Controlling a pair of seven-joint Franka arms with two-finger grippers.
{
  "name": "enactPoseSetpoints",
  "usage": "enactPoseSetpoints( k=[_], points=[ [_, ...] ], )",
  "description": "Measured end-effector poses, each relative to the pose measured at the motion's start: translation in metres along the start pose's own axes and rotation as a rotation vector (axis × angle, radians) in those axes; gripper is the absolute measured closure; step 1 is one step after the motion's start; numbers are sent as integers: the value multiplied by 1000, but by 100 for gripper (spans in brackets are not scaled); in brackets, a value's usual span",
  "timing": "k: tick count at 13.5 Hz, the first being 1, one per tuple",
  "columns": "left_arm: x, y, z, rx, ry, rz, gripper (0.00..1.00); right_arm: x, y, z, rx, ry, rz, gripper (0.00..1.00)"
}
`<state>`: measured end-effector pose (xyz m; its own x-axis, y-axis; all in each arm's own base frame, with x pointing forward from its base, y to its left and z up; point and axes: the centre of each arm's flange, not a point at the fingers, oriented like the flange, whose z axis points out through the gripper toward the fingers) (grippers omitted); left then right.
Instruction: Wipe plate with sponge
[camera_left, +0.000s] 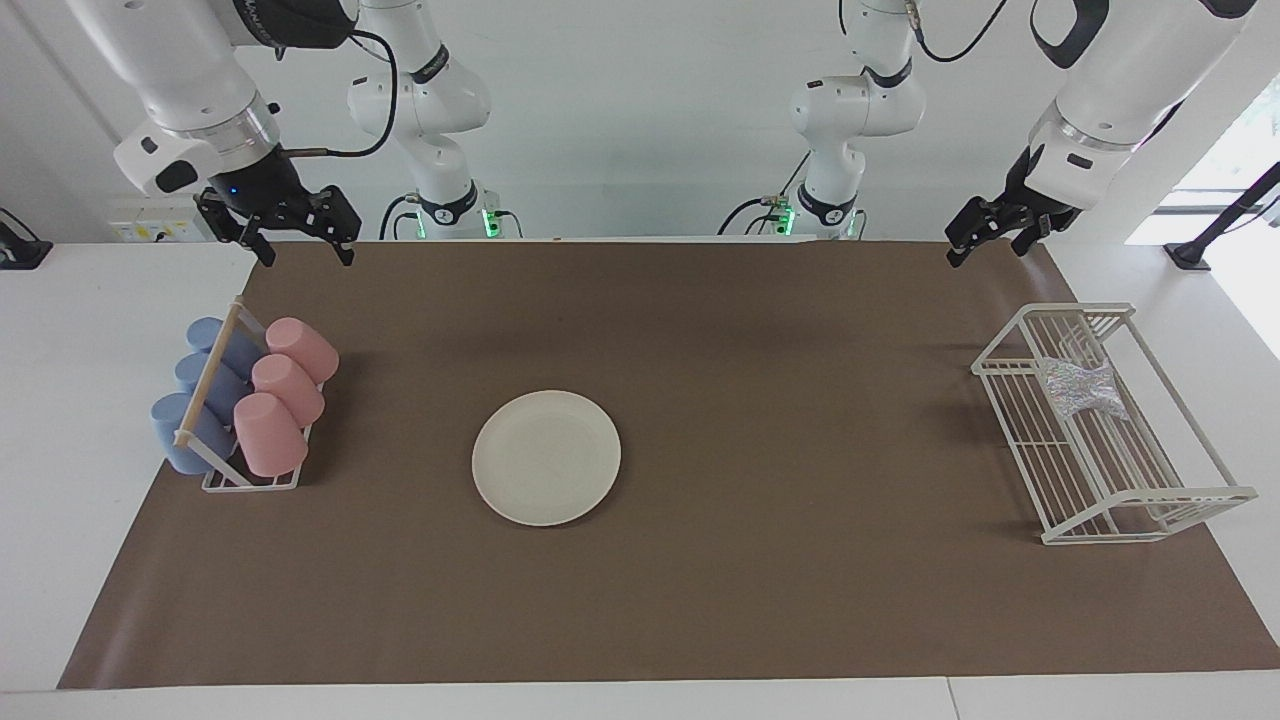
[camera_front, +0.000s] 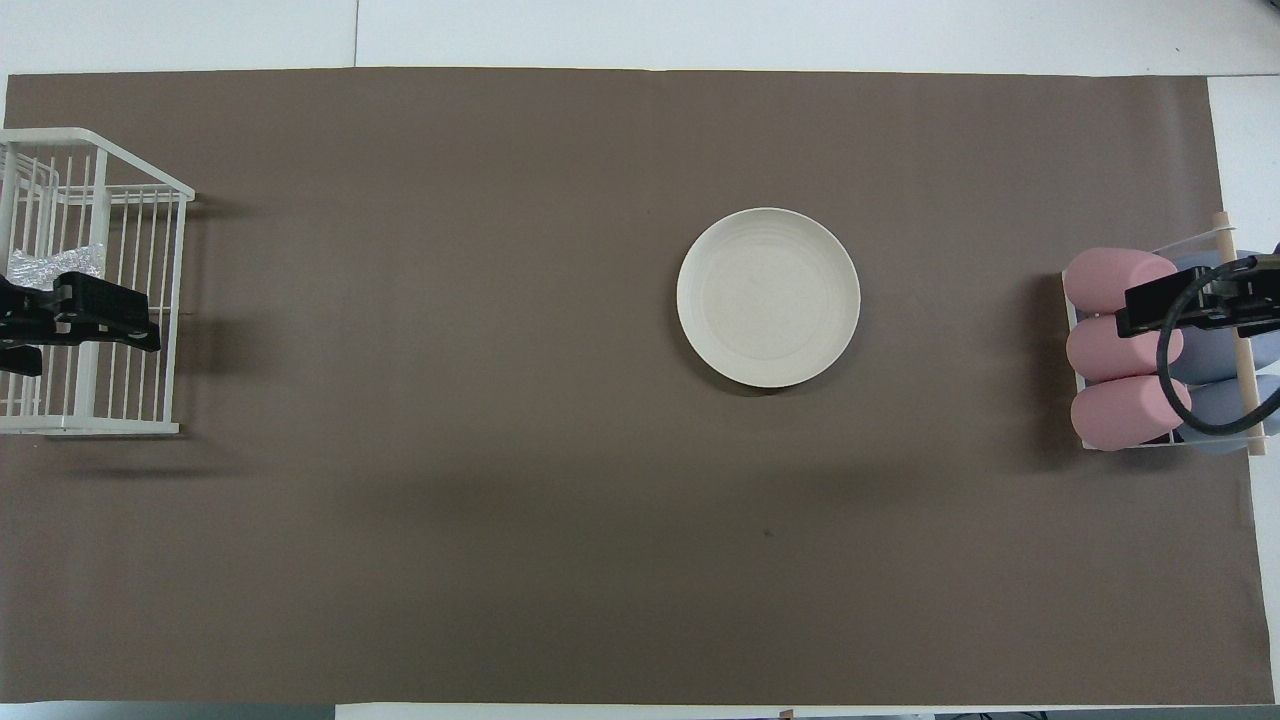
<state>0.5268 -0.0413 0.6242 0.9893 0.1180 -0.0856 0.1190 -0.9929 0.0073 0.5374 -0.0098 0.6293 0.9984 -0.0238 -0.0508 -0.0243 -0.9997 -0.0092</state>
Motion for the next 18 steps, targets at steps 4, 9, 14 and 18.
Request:
enactPoseSetpoints(
  k=[4, 9, 14, 18],
  points=[
    [0, 0, 0, -1, 3, 0, 0, 0, 0, 0, 0, 0, 0, 0],
    [1, -2, -1, -2, 10, -4, 0, 0, 0, 0, 0, 0, 37, 0],
    [9, -7, 1, 34, 52, -64, 0, 0, -5, 0, -1, -4, 176, 0],
    [28, 2, 40, 300, 46, -12, 0, -1, -8, -3, 2, -2, 277, 0]
  ],
)
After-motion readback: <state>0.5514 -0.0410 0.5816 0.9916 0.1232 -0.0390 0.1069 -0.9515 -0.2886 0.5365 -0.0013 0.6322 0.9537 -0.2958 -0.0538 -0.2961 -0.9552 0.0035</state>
